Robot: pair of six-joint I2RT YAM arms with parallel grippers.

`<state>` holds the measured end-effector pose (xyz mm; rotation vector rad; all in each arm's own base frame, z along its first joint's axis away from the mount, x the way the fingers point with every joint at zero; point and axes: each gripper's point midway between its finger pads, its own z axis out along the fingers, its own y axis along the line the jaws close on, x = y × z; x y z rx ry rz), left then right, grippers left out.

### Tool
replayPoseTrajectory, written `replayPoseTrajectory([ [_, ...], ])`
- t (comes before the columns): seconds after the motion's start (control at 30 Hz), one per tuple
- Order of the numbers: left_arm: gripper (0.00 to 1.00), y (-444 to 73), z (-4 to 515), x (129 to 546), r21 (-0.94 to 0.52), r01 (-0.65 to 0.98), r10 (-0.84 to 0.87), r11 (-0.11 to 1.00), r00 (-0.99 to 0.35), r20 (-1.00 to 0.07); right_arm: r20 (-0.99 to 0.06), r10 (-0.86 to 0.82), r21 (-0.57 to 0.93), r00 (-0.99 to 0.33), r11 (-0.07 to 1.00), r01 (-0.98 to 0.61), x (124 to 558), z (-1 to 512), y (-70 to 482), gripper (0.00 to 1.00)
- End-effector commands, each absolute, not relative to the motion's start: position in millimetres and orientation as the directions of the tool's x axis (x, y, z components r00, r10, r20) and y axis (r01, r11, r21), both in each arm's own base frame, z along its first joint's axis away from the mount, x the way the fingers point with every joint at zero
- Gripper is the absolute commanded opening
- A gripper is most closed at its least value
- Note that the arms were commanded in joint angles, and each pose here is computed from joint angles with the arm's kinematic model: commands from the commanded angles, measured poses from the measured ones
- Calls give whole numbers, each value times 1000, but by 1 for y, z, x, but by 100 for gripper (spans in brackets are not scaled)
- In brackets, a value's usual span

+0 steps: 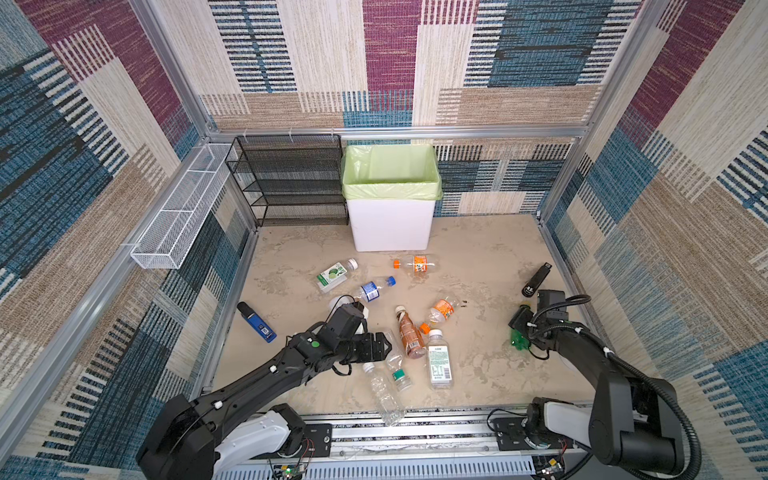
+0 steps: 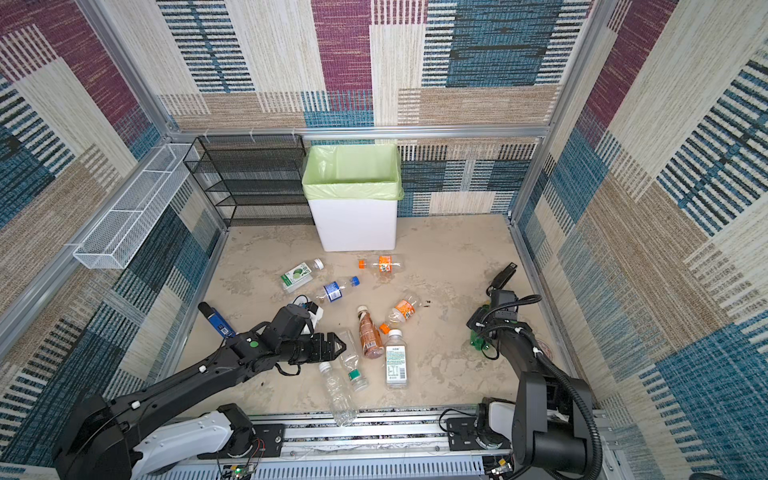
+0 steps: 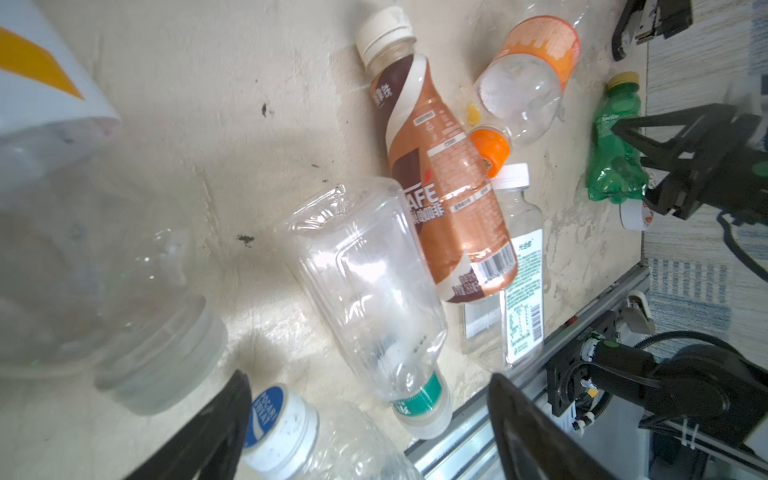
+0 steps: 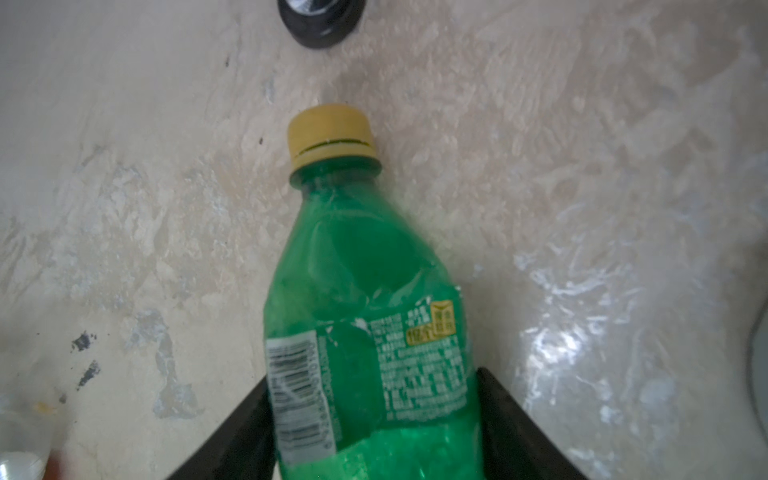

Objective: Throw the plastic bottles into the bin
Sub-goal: 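Lift the Sprite bottle toward the bin while the left gripper closes on clear bottles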

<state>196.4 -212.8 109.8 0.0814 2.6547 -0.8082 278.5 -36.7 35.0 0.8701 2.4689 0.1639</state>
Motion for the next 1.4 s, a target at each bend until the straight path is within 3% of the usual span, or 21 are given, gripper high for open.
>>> replayPoseTrajectory([
  [0.0,92,-178,111,175,-390,188,44,901,-936,-348,-431,601,285,-673,798,531,286,35,-28,62],
  [0.1,92,-160,129,160,-365,181,44,913,-934,-354,-468,569,294,-676,822,488,300,50,-21,52],
  [0.3,87,-178,140,134,-454,164,4,876,-943,-332,-662,438,335,-609,899,282,358,132,6,49],
  [0.4,87,-199,140,124,-433,223,69,874,-937,-343,-803,349,323,-483,936,140,392,206,26,48],
  [0.57,88,-228,143,107,-355,325,201,876,-918,-342,-973,219,227,-79,966,-122,415,375,72,47],
  [0.73,88,-243,152,95,-354,361,226,863,-901,-370,-923,136,32,359,959,-282,384,531,116,46],
  [0.9,87,-258,142,73,-285,424,312,859,-877,-366,-792,121,-104,598,939,-328,356,613,141,46],
  [1.07,87,-269,134,56,-196,475,375,858,-840,-393,-705,165,-154,690,914,-376,345,636,159,45],
  [1.2,85,-274,144,52,-252,465,326,849,-835,-444,-710,175,-171,682,897,-408,356,632,176,45],
  [1.37,81,-280,142,33,-235,480,360,845,-836,-414,-733,172,-157,658,898,-410,366,620,178,46],
])
